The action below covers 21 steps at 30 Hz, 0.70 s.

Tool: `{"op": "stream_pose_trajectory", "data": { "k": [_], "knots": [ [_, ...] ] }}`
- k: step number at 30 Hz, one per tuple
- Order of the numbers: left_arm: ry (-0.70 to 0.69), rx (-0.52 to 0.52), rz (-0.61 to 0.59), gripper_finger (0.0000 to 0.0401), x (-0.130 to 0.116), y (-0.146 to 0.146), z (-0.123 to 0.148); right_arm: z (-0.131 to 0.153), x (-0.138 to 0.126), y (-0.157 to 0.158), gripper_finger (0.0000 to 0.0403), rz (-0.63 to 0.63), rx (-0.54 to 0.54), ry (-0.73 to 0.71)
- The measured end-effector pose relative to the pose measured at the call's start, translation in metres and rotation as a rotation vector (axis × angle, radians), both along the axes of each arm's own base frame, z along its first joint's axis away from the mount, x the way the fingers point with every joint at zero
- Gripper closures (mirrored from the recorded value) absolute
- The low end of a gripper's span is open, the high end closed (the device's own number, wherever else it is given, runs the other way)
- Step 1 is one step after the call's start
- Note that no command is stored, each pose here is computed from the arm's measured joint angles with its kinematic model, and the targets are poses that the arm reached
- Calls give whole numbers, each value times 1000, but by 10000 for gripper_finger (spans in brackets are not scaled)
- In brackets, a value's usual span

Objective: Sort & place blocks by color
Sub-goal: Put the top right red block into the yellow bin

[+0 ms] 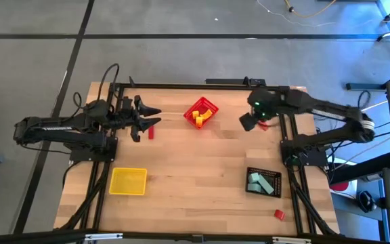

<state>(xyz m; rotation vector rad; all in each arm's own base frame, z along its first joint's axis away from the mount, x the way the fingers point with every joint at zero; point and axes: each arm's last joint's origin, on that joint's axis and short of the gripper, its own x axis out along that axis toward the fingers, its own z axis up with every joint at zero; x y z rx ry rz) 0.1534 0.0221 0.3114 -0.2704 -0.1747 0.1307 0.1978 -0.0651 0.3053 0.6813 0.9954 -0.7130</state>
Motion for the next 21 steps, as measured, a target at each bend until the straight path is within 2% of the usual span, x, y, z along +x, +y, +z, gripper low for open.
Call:
{"op": "stream_pose_trajectory", "data": {
  "k": [3,7,12,21],
  "knots": [
    [0,0,0,232,0,0,0,-26,-8,-18,156,-30,93,294],
    [0,0,0,232,0,0,0,-63,-18,-44,156,-17,182,477],
    [0,0,0,232,0,0,0,-98,-27,-73,156,31,215,456],
    [-2,0,1,232,0,0,0,-129,-39,-96,157,-24,232,434]
  ]
}}
